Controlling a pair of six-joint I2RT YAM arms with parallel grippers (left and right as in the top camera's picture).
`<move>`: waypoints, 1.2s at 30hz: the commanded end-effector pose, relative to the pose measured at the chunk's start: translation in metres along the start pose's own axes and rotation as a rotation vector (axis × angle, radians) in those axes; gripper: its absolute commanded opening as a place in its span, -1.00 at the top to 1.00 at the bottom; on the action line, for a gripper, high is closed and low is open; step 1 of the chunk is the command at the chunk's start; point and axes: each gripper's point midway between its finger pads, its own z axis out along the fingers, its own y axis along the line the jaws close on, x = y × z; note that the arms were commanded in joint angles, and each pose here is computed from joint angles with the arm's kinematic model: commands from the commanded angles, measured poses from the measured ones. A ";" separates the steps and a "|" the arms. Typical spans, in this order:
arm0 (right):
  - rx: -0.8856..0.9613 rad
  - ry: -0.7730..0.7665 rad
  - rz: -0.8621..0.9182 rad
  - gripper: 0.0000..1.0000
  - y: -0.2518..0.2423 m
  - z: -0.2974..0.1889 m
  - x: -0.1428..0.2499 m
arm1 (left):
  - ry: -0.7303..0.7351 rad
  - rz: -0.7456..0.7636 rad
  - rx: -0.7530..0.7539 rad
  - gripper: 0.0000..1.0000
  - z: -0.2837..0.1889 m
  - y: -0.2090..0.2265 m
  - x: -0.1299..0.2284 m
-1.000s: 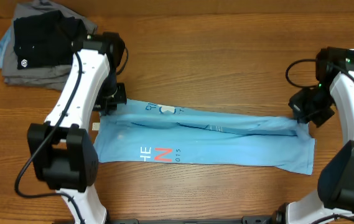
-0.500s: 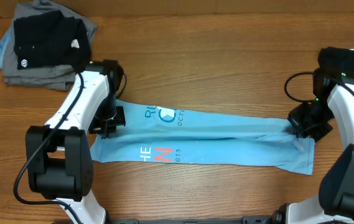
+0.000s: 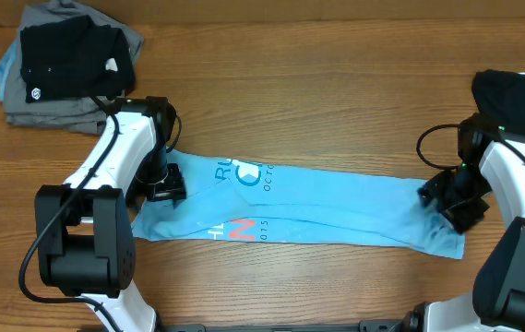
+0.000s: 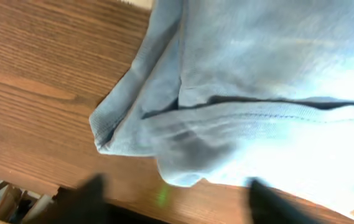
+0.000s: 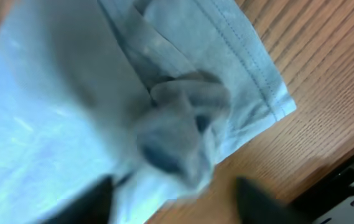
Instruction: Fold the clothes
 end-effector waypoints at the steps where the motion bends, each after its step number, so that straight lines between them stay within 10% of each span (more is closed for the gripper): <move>1: -0.003 -0.028 -0.010 -1.00 -0.003 -0.003 -0.002 | -0.018 -0.020 0.010 -0.96 -0.004 0.001 0.000; 13: -0.159 -0.056 -0.157 -0.89 0.028 -0.041 -0.014 | -0.182 0.059 0.171 -0.80 -0.066 -0.032 -0.022; 15: -0.173 -0.050 -0.180 -0.51 0.031 -0.041 -0.012 | -0.207 0.111 0.181 -0.64 -0.071 -0.045 -0.021; 19: -0.183 -0.033 -0.196 0.53 0.036 -0.037 -0.005 | -0.197 0.179 0.178 0.32 -0.062 -0.068 -0.011; 24: -0.190 -0.027 -0.200 0.57 0.046 -0.017 0.004 | -0.155 0.231 0.241 0.92 -0.035 -0.096 0.001; 27: -0.206 0.005 -0.216 0.81 0.050 -0.006 0.014 | -0.131 0.231 0.232 0.92 -0.016 -0.095 0.006; 36: -0.223 -0.017 -0.171 0.66 0.052 0.030 0.015 | -0.150 0.199 0.248 0.91 0.015 -0.093 -0.001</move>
